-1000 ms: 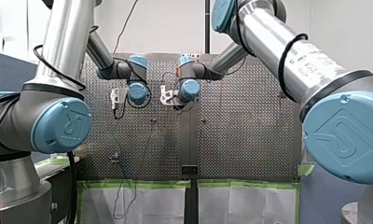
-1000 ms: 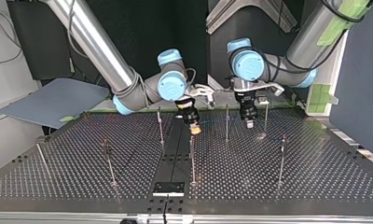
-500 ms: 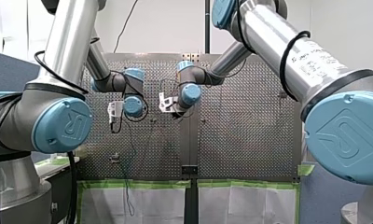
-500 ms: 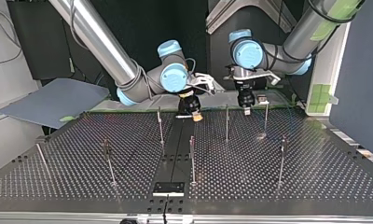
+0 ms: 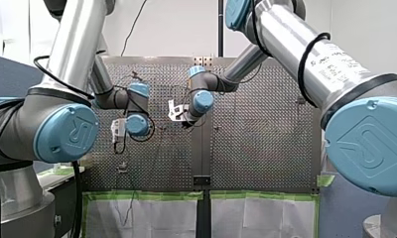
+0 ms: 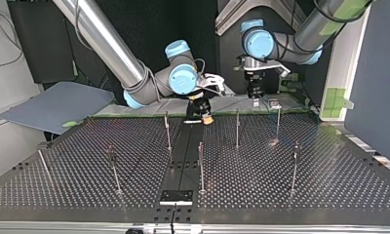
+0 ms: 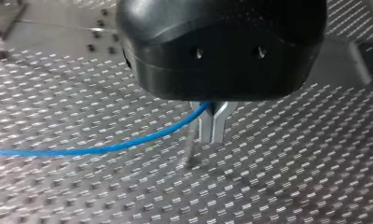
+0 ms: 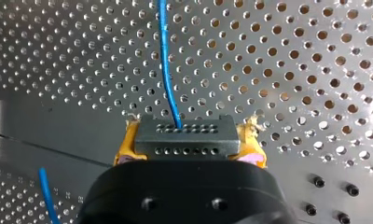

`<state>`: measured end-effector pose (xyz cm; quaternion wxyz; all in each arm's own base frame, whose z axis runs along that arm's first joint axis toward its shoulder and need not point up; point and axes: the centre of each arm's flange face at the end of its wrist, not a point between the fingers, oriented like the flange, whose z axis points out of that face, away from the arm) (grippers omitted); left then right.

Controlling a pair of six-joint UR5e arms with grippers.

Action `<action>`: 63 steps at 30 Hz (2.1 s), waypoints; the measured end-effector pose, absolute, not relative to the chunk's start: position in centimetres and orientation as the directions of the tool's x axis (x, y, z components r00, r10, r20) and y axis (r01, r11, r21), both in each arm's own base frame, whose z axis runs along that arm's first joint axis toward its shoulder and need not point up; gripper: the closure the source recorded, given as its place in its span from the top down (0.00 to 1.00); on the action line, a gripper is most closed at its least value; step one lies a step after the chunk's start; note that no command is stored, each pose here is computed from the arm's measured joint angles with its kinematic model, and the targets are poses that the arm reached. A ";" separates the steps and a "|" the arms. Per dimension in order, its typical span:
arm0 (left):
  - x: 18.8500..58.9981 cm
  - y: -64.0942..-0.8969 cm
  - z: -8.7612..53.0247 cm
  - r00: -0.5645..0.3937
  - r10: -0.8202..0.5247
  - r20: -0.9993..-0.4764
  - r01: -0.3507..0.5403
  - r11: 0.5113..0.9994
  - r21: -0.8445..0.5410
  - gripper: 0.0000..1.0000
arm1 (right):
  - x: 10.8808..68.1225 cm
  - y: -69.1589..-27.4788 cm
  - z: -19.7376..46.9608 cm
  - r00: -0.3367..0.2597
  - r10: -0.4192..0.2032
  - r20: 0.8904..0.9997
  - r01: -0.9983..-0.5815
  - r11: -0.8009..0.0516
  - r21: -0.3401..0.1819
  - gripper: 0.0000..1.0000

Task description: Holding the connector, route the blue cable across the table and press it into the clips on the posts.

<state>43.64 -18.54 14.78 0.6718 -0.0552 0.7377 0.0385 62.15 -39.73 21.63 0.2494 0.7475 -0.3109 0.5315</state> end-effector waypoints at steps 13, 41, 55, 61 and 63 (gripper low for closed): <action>42.0 -19.5 11.6 -0.095 -0.038 -0.995 -0.027 0.999 -0.036 0.00 | 62.0 -40.8 20.2 0.229 -0.207 0.951 -0.739 -0.673 0.031 0.00; 48.5 -19.3 12.0 -0.031 -0.068 -0.997 -0.023 0.997 -0.067 0.00 | 61.6 -42.9 20.0 0.185 -0.177 0.967 -0.755 -0.655 0.024 0.00; 52.5 -17.5 13.5 0.008 -0.065 -0.998 -0.065 0.996 -0.065 0.00 | 61.0 -44.8 20.3 0.144 -0.144 0.979 -0.770 -0.637 0.020 0.00; 53.8 -17.1 14.4 0.009 -0.051 -0.999 -0.057 0.997 -0.051 0.00 | 60.7 -45.8 20.6 0.124 -0.127 0.984 -0.776 -0.631 0.016 0.00; 54.3 -17.0 14.8 0.011 -0.048 -0.999 -0.052 0.997 -0.049 0.00 | 60.5 -46.0 20.6 0.121 -0.125 0.985 -0.776 -0.630 0.016 0.00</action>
